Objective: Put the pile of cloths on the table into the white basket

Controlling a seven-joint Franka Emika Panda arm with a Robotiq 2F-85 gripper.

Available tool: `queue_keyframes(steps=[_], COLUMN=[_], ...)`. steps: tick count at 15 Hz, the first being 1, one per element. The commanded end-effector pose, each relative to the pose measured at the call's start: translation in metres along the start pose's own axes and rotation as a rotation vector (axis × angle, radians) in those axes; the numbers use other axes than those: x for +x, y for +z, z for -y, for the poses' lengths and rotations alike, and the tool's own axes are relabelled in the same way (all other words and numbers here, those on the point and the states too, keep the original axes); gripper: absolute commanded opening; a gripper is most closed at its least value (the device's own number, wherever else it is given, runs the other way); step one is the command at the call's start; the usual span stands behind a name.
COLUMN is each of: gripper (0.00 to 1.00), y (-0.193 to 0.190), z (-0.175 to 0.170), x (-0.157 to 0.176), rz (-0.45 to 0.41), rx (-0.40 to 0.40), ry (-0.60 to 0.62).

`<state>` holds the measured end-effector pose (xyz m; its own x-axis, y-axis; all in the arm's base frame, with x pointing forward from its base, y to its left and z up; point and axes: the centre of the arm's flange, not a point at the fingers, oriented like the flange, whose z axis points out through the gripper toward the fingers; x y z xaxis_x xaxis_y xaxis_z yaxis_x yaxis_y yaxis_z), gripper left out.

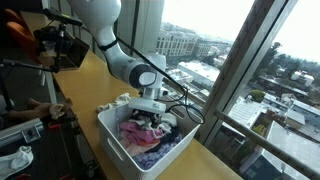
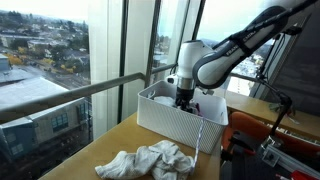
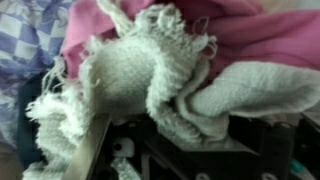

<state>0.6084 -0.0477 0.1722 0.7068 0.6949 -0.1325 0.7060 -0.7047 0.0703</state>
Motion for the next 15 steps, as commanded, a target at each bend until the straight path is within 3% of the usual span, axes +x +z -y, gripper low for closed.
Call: queue_keyframes(steps=[1,2,6,9,12,15], gripper=[0.9,0.99,1.0,1.0,1.0,1.0], y=[-0.076,-0.093,-0.154,-0.174,-0.167,-0.149], z=[-0.006,-0.009,-0.005,0.012,0.059,0.134], x=[-0.014,-0.016,-0.016,-0.009,0.022,0.058], rz=[-0.022,-0.033,-0.09,-0.127,-0.138,-0.137], rx=[-0.089,-0.113,-0.18,-0.199,-0.185,-0.165], ry=[0.023,0.025,0.021,-0.013,-0.099,-0.287])
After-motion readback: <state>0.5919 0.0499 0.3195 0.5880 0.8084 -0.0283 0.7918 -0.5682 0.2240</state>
